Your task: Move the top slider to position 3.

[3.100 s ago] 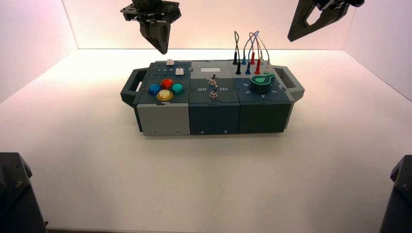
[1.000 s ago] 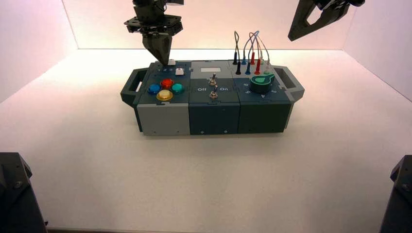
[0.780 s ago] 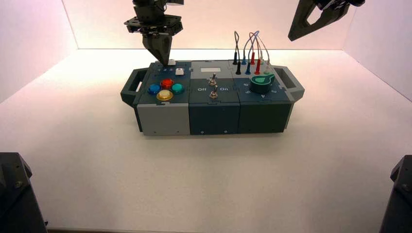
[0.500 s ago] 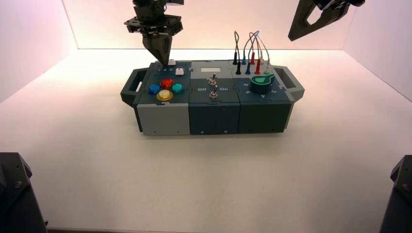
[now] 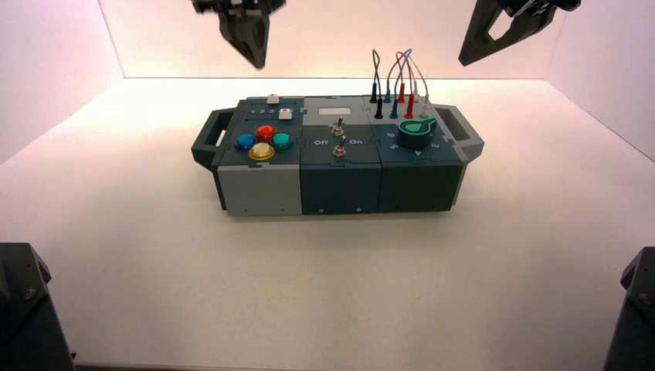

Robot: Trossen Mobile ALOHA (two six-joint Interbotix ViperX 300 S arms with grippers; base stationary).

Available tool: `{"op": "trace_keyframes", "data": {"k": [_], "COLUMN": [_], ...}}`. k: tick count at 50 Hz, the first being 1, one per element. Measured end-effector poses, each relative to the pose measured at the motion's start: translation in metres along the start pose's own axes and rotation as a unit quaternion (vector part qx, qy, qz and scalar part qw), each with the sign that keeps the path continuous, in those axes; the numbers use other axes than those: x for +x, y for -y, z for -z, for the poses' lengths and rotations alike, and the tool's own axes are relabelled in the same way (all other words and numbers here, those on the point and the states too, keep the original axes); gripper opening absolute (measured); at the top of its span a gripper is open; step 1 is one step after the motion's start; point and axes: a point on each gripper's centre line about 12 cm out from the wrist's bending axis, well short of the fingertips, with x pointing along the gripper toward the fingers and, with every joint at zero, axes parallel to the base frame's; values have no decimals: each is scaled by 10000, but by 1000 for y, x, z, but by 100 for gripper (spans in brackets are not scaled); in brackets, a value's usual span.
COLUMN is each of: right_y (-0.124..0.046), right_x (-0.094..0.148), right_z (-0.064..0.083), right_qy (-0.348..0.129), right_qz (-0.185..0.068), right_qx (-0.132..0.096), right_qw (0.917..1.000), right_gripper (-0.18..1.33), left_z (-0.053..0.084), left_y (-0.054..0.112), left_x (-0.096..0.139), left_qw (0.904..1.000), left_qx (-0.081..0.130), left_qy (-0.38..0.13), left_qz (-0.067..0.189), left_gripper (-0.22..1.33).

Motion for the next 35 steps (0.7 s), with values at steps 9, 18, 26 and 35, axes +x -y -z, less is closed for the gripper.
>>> {"op": "trace_keyframes", "data": {"k": [9, 18, 26, 35], "right_y": [0, -1, -1, -1], "right_x": [0, 1, -2, -5], "right_z": [1, 2, 1, 0], "right_qy": [-7, -22, 41, 107], "right_qz": [-2, -10, -4, 16], "right_qx": [8, 3, 11, 11], "right_qw": [10000, 10000, 10000, 9999], "right_gripper": [-14, -13, -14, -14], "left_z": [-1, 1, 1, 1], "left_y": [2, 3, 3, 3], "left_x": [-15, -16, -16, -17], "left_qw": [9999, 9999, 9999, 9999], "left_qx": [41, 113, 136, 148], "left_qy": [98, 20, 6, 8], "left_qz": [-17, 15, 20, 27], "left_gripper": [-16, -16, -16, -16]}}
